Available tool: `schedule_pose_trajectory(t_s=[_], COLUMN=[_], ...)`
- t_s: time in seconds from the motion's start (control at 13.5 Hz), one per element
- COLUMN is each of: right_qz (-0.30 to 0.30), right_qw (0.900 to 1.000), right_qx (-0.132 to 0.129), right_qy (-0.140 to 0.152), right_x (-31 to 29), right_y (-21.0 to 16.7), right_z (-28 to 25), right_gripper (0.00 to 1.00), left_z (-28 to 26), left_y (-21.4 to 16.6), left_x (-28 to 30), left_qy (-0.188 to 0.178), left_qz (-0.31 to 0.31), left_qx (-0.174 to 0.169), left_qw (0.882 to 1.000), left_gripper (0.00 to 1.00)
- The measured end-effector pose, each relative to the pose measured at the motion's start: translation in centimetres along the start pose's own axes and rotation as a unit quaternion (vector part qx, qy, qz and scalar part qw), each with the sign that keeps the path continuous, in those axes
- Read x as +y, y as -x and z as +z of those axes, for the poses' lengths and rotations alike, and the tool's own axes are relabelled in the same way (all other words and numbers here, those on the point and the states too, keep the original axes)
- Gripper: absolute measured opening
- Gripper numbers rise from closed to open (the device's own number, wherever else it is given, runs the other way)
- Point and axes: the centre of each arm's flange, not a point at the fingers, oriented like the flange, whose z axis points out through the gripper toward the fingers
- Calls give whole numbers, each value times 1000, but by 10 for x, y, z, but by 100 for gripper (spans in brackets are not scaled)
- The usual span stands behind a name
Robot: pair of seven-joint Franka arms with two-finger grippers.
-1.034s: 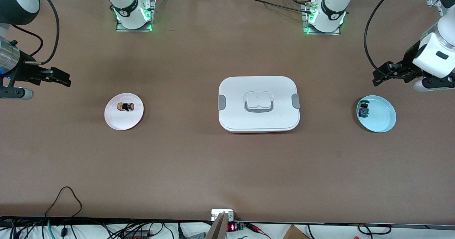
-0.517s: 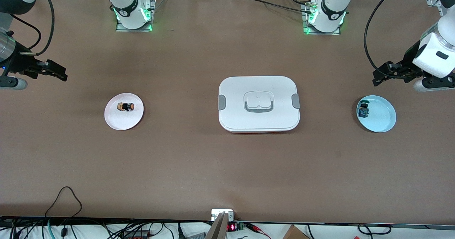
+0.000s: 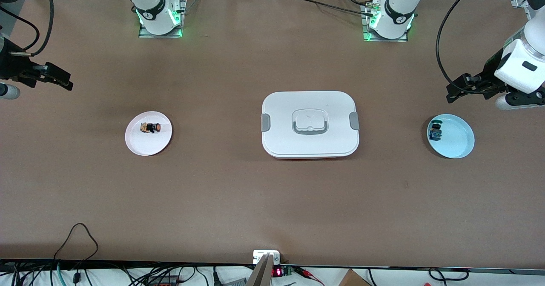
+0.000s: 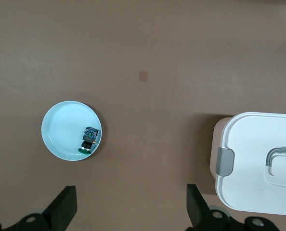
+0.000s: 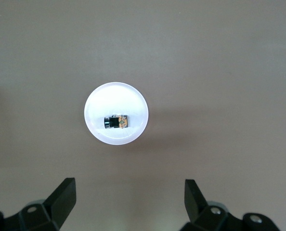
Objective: Transfer orange switch to right arm and place
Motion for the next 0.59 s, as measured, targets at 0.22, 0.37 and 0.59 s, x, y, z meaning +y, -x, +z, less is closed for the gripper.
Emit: schedule_pose_trajectory(t_s=[0.22,0.37,0.59], right_qz=[-1,-4,-8], right_qw=[1000,1000,1000], right_qx=[0,-2,-5], right_qy=[-5,-5,-5], right_x=[-2,-5,-8], right_y=[0,1,2], right_z=[-2,-3,-3], right_gripper=[100,100,100], left_z=[0,0,0], left_y=[0,0,0], left_x=[0,0,0], left_qy=[0,0,0], left_qz=[0,0,0], left_qx=[0,0,0], left_qw=[1000,1000,1000], left_gripper=[100,100,100])
